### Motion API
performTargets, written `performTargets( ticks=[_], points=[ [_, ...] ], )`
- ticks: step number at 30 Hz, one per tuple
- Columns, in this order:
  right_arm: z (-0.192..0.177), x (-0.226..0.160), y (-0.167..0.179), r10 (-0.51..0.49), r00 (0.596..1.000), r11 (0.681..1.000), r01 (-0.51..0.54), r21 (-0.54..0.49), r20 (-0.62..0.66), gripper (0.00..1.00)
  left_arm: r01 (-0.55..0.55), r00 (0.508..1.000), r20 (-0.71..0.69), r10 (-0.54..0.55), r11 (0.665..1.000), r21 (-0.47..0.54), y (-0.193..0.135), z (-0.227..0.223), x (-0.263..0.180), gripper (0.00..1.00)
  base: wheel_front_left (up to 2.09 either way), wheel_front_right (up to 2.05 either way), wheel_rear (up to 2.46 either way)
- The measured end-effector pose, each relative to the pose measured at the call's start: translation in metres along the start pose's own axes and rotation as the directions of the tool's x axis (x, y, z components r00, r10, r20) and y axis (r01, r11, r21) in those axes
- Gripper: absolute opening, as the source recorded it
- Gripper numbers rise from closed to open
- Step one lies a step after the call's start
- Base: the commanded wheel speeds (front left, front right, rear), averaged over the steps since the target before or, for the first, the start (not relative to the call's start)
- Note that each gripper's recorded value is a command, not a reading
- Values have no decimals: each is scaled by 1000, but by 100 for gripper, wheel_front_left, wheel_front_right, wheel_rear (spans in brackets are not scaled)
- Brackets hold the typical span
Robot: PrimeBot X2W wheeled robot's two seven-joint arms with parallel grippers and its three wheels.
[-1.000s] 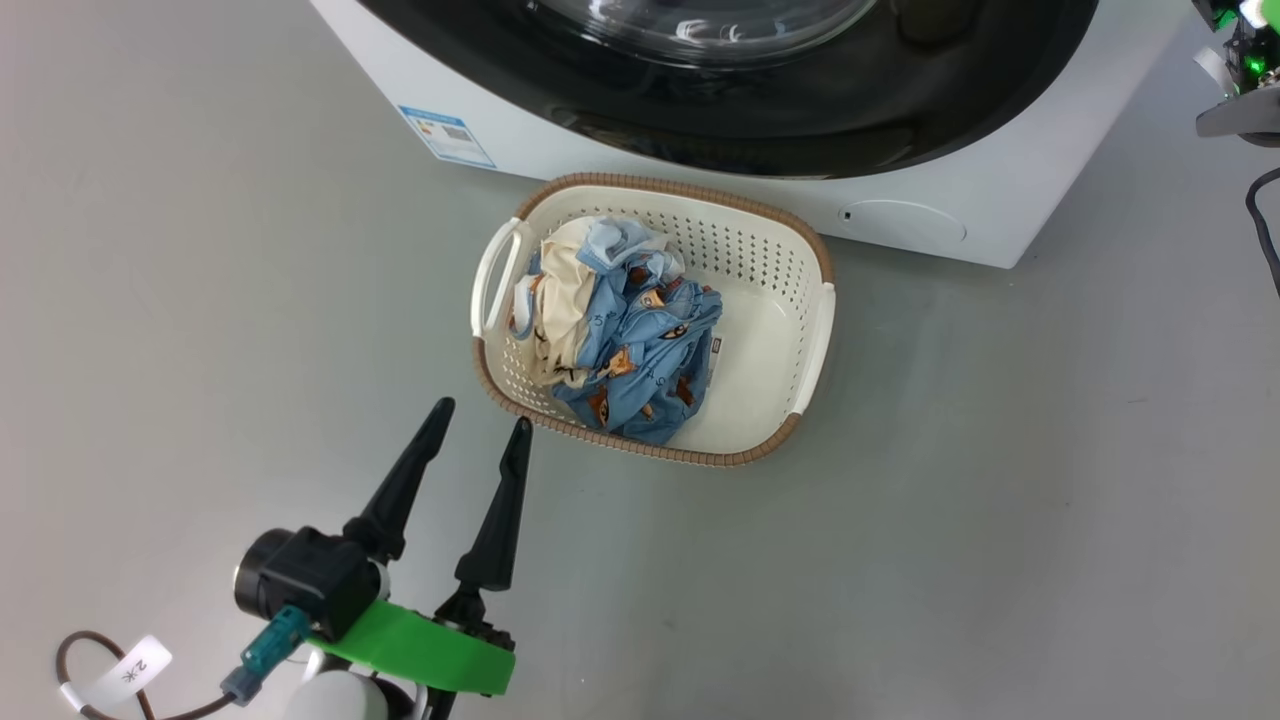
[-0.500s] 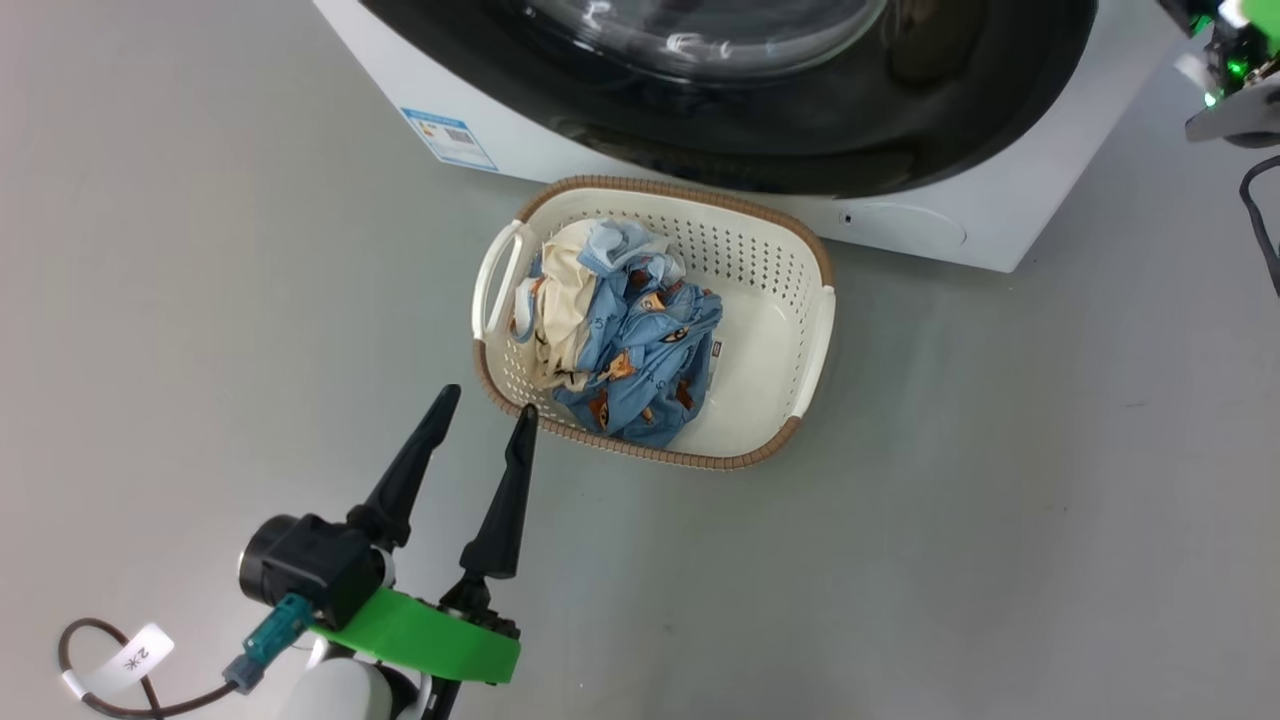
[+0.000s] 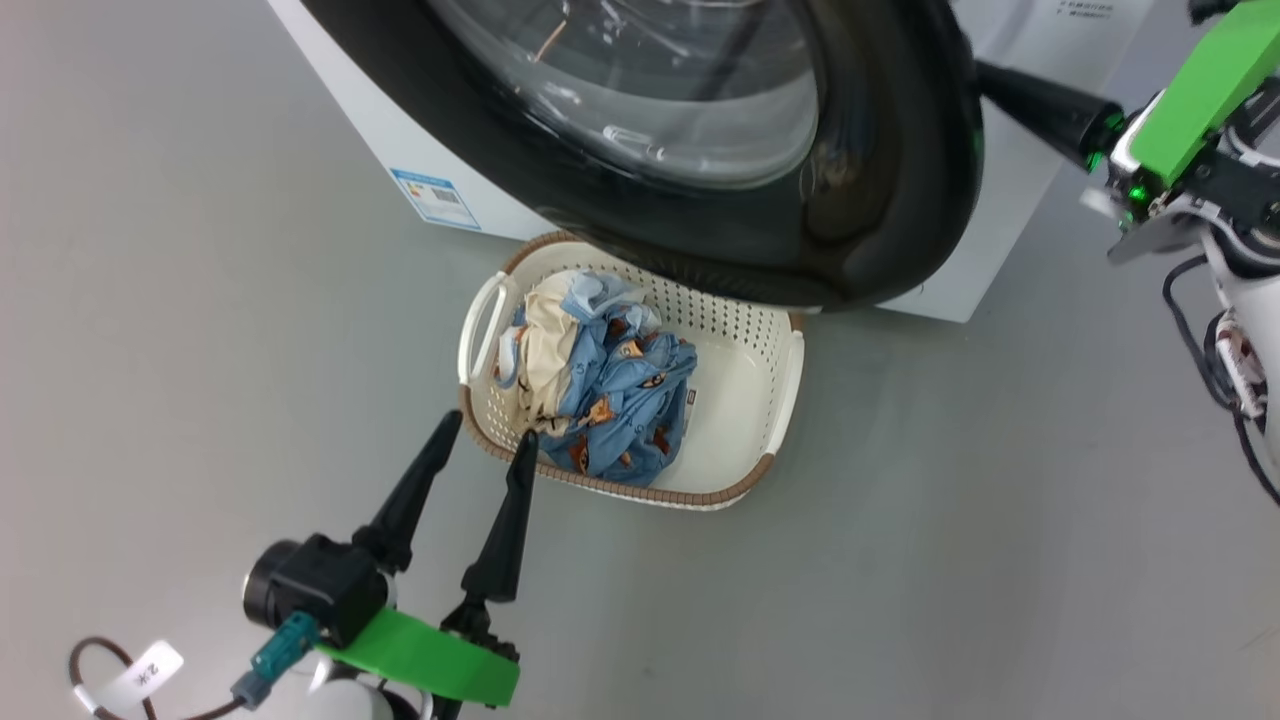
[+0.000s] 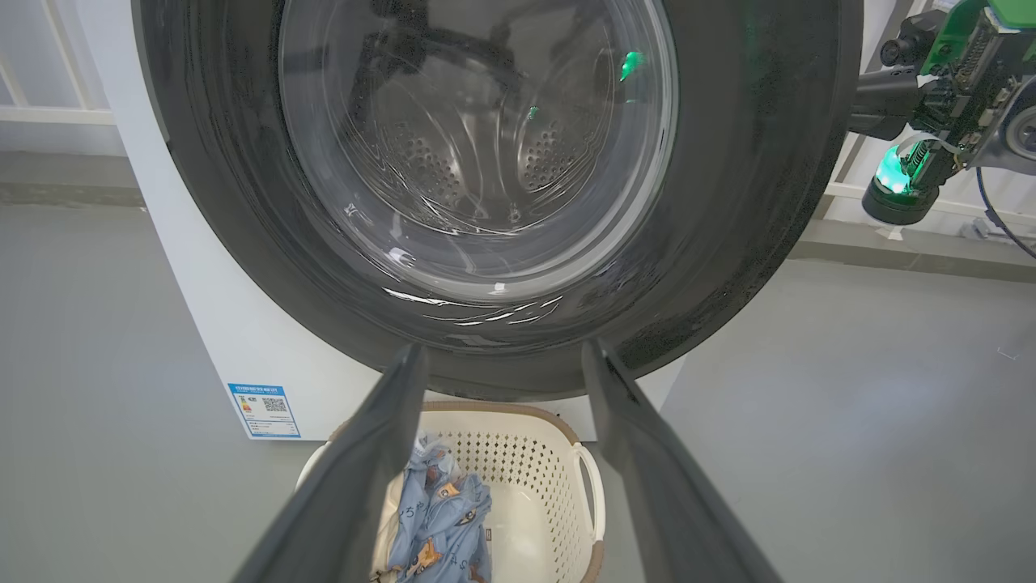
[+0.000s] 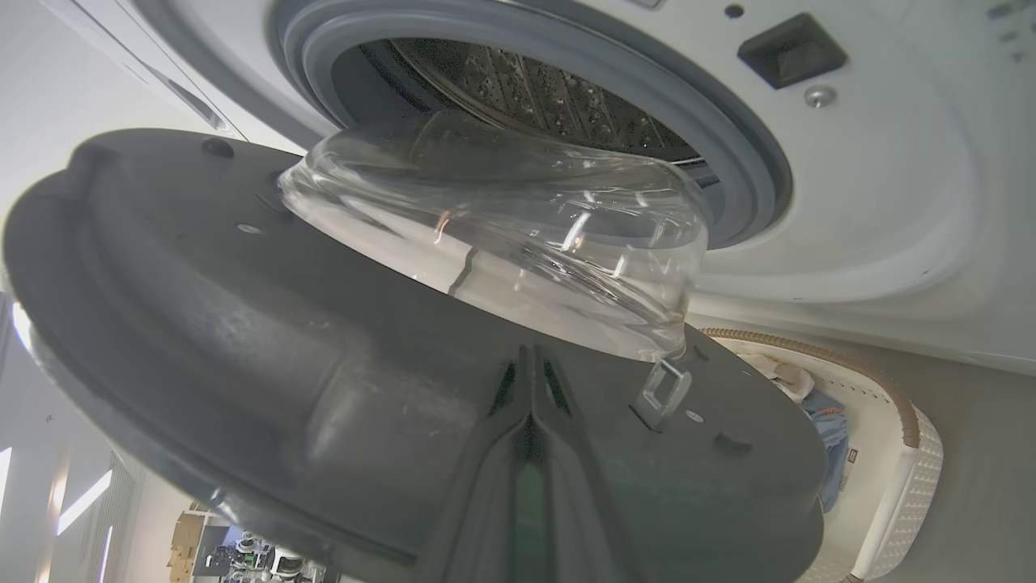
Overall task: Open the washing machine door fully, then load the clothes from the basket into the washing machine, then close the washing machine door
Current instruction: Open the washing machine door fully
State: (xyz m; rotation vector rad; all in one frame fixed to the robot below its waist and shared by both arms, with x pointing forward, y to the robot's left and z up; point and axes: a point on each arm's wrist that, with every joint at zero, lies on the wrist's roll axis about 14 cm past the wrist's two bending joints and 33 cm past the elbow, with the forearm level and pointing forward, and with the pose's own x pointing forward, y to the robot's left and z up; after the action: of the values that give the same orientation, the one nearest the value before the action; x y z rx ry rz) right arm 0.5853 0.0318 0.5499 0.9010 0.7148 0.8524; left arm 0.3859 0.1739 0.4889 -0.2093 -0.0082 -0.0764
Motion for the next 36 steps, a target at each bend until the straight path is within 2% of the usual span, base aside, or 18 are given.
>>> performTargets(
  ticks=[8,24,36],
  points=[
    [-37,-8,16,8,995,999,-11,-34,-97,0,-13,1000,1,13,1000,-15,-2,1,-20,100,0,0,0],
    [-104,-3,64,90,962,991,-112,-75,-259,0,-50,998,35,50,999,-10,6,12,-50,100,0,0,0],
    [-169,12,91,164,906,981,-192,-31,-390,0,-90,995,50,91,996,-13,13,16,-67,100,0,0,0]
  ],
)
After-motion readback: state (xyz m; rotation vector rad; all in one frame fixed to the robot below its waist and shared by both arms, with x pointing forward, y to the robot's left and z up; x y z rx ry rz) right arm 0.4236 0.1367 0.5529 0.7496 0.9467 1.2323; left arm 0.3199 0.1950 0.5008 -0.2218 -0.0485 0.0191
